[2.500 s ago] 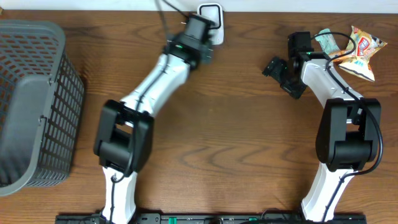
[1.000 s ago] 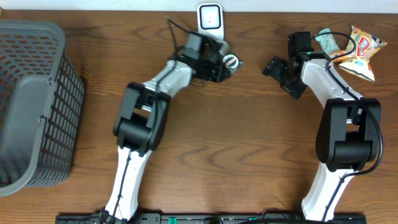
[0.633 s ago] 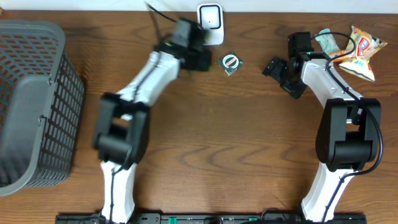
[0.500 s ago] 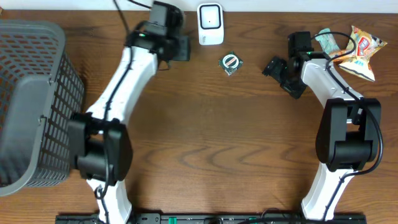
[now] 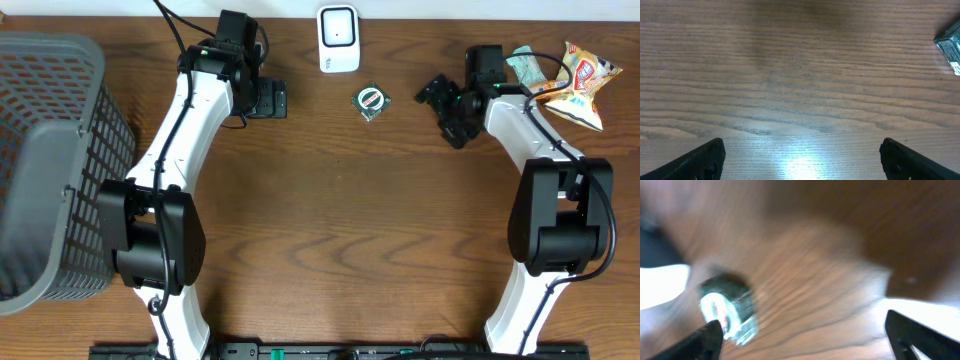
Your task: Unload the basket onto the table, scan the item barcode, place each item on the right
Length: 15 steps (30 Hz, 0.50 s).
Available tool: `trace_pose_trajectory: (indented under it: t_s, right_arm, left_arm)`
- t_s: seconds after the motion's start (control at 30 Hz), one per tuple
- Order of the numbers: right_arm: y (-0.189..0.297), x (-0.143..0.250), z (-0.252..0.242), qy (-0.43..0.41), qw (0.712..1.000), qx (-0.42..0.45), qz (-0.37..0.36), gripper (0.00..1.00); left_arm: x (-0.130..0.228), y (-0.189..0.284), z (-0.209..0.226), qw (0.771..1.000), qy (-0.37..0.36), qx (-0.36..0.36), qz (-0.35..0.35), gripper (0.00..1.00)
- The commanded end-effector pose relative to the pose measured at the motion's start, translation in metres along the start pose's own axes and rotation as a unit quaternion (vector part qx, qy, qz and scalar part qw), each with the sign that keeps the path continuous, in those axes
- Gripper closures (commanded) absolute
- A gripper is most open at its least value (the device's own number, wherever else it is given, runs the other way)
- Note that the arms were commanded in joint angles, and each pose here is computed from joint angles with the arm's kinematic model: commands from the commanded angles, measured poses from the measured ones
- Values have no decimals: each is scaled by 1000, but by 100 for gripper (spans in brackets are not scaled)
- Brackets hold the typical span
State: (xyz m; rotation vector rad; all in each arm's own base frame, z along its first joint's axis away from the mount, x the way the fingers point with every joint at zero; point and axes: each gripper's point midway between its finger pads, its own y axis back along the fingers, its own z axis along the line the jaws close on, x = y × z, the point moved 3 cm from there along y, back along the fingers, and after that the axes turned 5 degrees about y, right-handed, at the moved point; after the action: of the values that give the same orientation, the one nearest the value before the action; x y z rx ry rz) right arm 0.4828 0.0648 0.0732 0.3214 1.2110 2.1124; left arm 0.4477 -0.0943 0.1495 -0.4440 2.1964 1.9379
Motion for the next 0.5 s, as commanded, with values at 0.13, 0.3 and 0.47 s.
trace_pose_trajectory:
  t_s: [0.13, 0.3, 0.47]
  right_arm:
    - [18, 48, 92, 273, 959, -68, 23, 7]
    - [64, 38, 138, 510, 852, 79, -90, 2]
    - [58, 38, 159, 674, 706, 161, -146, 1]
  left_arm:
    - [1, -4, 3, 1000, 1, -10, 4, 2]
    - [1, -4, 3, 1000, 1, -10, 4, 2]
    - [1, -4, 3, 1000, 1, -10, 4, 2]
